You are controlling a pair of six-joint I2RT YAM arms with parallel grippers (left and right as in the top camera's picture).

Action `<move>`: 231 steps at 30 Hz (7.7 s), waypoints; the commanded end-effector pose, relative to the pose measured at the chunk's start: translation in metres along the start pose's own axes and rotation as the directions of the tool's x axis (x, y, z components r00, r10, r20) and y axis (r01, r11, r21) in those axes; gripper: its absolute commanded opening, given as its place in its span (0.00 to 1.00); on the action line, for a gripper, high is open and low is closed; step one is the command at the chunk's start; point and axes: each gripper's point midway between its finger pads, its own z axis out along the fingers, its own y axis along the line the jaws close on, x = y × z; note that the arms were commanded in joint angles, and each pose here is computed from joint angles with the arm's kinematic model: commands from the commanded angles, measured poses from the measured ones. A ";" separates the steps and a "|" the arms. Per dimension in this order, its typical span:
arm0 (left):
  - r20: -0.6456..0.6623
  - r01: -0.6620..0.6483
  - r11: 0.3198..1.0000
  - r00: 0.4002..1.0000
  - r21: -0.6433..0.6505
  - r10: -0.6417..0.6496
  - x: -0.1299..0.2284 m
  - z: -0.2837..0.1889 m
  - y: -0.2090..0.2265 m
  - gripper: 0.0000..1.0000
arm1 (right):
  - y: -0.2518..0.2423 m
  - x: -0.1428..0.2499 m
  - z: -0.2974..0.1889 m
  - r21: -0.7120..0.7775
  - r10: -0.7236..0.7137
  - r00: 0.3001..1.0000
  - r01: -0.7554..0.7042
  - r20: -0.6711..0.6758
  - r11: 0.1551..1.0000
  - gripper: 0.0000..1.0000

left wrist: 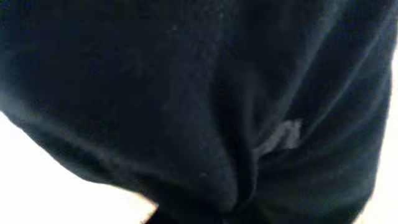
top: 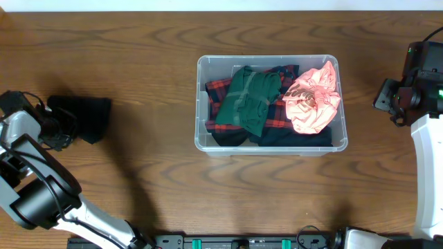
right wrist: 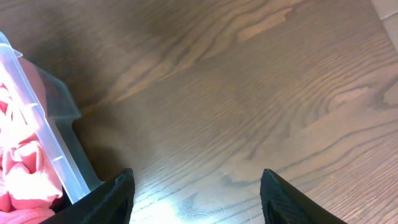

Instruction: Pack container

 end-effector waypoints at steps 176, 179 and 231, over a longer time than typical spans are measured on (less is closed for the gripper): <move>0.142 -0.958 0.249 0.269 0.142 0.953 0.251 -0.033 -0.282 0.98 | 0.223 0.011 0.059 -0.754 -0.419 0.882 0.422 0.214 0.503 0.23; 0.155 -0.962 0.250 0.265 0.108 0.952 0.240 -0.034 -0.283 0.98 | 0.225 0.006 0.059 -0.749 -0.411 0.881 0.434 0.235 0.502 0.25; 0.582 -0.877 0.480 0.387 -0.007 0.715 0.263 -0.249 -0.073 0.98 | 0.015 0.135 -0.052 -0.336 -0.059 0.942 0.176 0.332 0.925 0.99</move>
